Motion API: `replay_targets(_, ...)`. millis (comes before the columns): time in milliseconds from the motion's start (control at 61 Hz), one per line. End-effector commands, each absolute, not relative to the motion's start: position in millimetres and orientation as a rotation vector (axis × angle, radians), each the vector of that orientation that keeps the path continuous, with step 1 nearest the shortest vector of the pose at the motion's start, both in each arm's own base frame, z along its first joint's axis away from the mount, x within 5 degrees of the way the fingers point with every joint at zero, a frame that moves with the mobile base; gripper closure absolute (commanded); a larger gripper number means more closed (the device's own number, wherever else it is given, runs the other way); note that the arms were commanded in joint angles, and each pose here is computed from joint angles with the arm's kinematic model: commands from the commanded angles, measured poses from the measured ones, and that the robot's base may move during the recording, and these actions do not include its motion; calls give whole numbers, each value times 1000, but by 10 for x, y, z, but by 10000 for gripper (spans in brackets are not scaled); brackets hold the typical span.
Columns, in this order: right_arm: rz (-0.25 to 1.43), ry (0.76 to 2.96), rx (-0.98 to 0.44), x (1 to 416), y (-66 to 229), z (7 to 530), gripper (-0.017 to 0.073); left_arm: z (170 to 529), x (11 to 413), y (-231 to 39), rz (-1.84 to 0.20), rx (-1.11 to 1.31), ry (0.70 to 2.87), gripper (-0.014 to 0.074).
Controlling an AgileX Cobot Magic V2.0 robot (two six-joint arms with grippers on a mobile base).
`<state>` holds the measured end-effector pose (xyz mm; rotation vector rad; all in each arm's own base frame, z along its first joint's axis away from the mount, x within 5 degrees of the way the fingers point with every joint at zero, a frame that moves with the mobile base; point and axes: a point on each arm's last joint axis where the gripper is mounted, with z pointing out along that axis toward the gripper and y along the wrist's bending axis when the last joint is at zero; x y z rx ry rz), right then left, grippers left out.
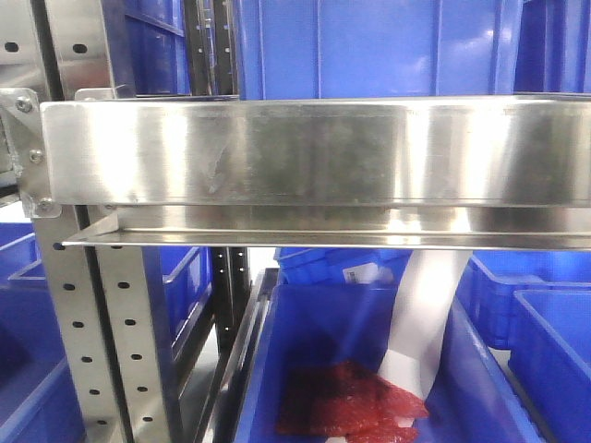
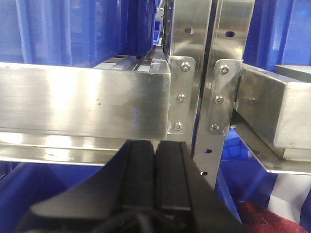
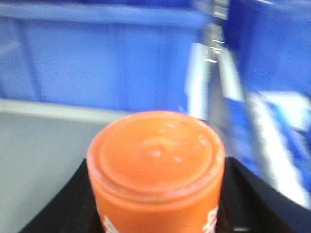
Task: Grab orange capacitor from left shelf to right conveyor
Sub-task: 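Retract the right arm holding the cylinder out of the shelf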
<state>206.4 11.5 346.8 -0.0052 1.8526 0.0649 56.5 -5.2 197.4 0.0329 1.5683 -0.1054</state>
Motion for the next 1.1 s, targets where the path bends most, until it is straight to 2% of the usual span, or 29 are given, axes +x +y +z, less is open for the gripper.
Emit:
replay_targets(0,30,1743,11,1740,36,3619,492,2073,551,-44,-106,23,1464,720)
replay_targets(262,17,1724,30,918,-5,3491,492,2073,551,-44,-106,23,1464,720)
replay_targets(541,21,1533,37,298,-24,3591,492,2073,551,-44,-106,23,1464,720)
replay_targets(721,24,1465,37,134,-28,3605,492,2073,551,-44,-106,23,1464,720)
replay_targets(1081,24,1466,37,134,-28,3604,492,2073,551,-44,-106,23,1464,720)
